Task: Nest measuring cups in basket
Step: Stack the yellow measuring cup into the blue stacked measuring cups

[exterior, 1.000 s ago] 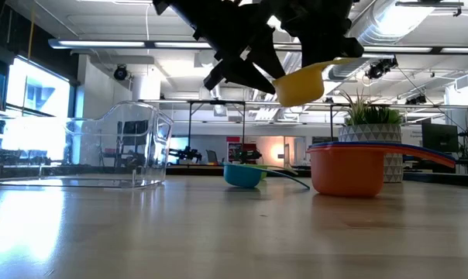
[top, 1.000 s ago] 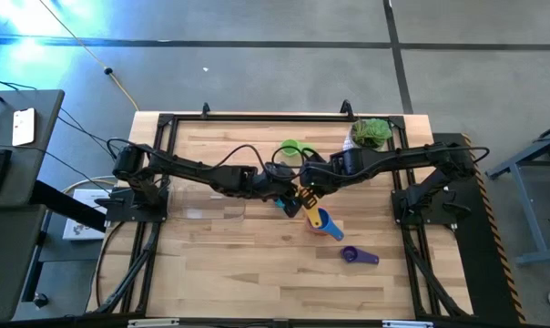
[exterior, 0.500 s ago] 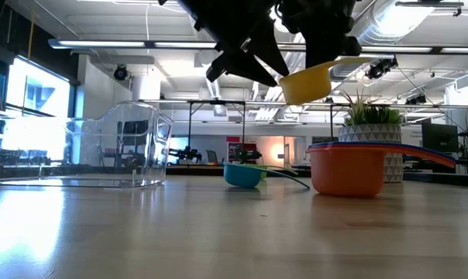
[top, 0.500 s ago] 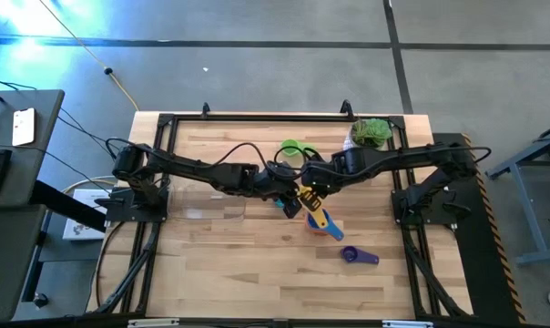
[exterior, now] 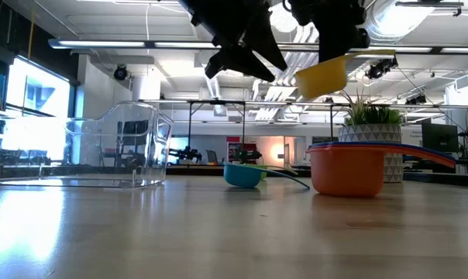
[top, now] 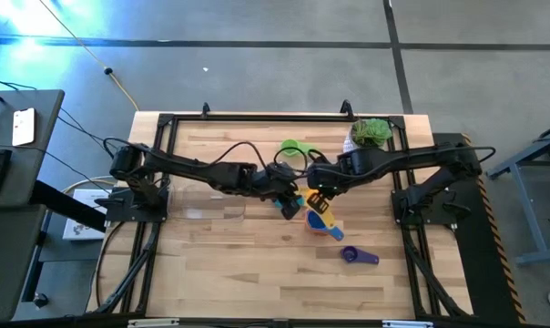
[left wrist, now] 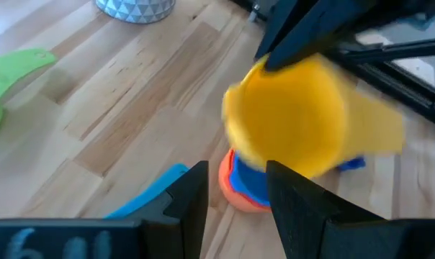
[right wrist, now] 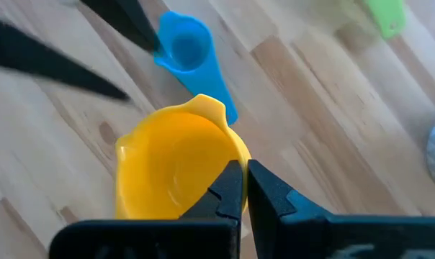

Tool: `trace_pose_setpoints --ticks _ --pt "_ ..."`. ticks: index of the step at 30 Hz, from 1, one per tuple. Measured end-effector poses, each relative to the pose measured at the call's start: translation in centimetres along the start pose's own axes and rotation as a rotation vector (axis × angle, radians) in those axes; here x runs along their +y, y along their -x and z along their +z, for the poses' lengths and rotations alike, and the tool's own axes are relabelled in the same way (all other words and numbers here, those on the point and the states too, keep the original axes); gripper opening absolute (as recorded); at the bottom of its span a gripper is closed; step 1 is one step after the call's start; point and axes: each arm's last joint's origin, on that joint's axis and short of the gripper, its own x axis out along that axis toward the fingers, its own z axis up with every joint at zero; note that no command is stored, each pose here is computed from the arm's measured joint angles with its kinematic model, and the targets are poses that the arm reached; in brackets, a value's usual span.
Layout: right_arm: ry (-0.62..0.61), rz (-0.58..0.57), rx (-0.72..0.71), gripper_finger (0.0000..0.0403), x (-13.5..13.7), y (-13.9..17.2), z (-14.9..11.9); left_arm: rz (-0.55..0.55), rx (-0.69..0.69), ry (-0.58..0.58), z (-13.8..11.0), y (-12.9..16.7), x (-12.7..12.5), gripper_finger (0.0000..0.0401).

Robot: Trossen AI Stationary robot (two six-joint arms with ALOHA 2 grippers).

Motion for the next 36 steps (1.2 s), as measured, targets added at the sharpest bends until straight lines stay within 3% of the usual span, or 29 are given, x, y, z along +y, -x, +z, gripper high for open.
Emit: trace_pose_setpoints --ticks 20,24,30,36 --pt "0.012 -0.018 -0.180 0.0000 -4.2 7.0 -2.9 -0.093 -0.180 -0.008 3.5 7.7 -0.2 0.0131" --pt "-0.007 0.013 -0.206 0.0000 -4.7 5.6 -4.6 -0.109 -0.222 0.002 4.1 9.4 -0.1 0.0131" --pt "-0.051 0.198 -0.214 0.0000 -5.3 2.2 -6.9 -0.102 -0.249 0.010 4.4 10.3 0.0 0.0131" --pt "0.017 0.328 -0.192 0.0000 -5.0 -1.0 -7.9 -0.100 -0.252 0.011 4.4 10.4 0.1 0.0131"
